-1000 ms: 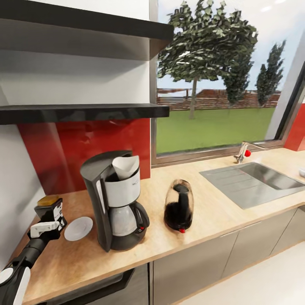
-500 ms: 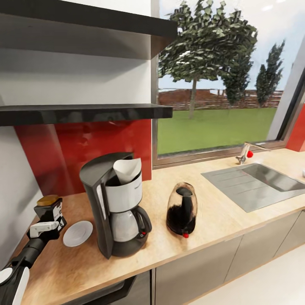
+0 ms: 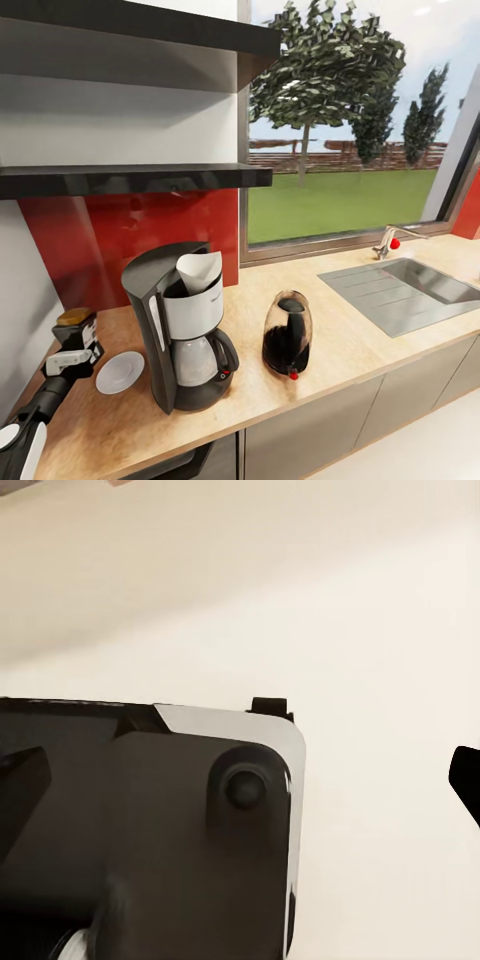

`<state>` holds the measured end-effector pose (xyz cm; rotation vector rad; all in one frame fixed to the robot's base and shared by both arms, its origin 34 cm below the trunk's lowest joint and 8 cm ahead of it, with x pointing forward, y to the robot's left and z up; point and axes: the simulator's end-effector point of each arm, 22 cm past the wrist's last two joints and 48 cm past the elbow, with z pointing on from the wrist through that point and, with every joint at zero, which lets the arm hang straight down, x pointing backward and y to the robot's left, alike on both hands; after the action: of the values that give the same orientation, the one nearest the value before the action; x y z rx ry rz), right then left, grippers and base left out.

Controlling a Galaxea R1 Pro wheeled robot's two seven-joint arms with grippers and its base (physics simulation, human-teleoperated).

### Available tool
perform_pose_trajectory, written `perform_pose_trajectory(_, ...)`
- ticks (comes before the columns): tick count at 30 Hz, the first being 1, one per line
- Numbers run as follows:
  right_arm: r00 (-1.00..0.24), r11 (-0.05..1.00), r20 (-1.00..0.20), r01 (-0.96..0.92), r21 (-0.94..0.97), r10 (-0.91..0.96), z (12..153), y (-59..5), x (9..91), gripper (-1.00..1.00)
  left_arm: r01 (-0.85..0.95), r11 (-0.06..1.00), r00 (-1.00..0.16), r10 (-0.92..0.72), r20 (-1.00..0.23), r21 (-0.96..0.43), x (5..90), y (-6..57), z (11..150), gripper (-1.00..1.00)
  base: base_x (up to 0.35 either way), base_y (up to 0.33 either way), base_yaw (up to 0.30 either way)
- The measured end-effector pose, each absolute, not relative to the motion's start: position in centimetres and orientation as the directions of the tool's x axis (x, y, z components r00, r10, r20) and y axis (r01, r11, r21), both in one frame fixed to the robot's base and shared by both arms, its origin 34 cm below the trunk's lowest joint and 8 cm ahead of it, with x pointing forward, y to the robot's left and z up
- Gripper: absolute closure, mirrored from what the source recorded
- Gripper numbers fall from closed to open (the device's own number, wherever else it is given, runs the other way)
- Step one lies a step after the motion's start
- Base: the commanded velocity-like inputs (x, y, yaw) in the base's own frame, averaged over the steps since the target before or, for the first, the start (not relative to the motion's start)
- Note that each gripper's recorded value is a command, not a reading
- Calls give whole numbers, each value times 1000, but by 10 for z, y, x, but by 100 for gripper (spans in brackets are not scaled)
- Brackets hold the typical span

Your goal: Set up a coffee station on the kitchen countertop: keep the coffee maker on the countertop, move the bottle of coffee from the kitchen shelf to the counter next to the coffee maker, place a paper coffee filter on top of the coffee maker, put the saucer next to the coffee maker with the coffee cup on the saucer, and place the electric kettle next to the coffee maker.

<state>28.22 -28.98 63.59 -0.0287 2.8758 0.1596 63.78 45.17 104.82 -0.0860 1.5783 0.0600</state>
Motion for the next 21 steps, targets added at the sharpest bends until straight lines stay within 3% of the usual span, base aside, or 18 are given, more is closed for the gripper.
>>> perform_pose_trajectory(21,-966,994,-258,-31,107,-2,636,-290,282,-100,-93,996,-12,-7,-1000,-6,630,452,1046,100,0,0,0)
